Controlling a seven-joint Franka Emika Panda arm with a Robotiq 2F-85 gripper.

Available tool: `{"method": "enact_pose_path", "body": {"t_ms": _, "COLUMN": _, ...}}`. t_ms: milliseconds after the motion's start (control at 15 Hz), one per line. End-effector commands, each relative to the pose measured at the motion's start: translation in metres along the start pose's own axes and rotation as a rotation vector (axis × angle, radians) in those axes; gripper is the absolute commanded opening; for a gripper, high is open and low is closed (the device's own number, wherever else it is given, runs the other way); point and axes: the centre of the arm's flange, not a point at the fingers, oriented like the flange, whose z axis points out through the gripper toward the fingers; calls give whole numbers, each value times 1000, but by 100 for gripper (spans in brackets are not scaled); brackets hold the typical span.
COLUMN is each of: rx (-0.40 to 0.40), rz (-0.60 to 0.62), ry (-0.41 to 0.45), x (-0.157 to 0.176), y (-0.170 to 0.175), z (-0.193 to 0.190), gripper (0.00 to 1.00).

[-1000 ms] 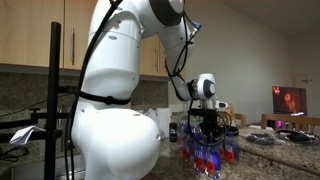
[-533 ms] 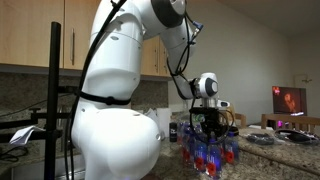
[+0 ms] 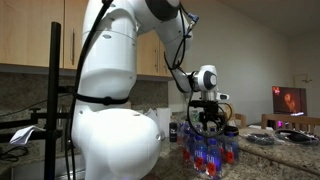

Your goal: Move the bottle backward to the second row

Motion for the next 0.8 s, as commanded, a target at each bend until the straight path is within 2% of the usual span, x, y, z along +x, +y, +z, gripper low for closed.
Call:
{"method": "enact_pose_path", "body": {"t_ms": 0, "rx": 54, "rz": 94, "ry": 129, "x": -75, "y": 8, "z": -46, "gripper": 100}}
{"method": "enact_pose_path", "body": {"t_ms": 133, "rx": 49, "rz": 133, "ry": 155, "x": -100, "y": 12, "z": -49, "gripper": 100}}
{"method": "enact_pose_path", "body": {"t_ms": 333, "rx": 41, "rz": 165, "ry": 120, "x": -121, "y": 28, "z": -29, "gripper": 100}}
{"method": "enact_pose_path", "body": {"t_ms": 400, "rx": 29, "rz": 125, "ry": 113, "x": -96, "y": 12, "z": -40, "gripper": 100}}
{"method": "enact_pose_path", "body": {"t_ms": 733, "rx": 27, "rz": 123, "ry": 117, "x": -99, "y": 12, "z": -41, "gripper": 100}}
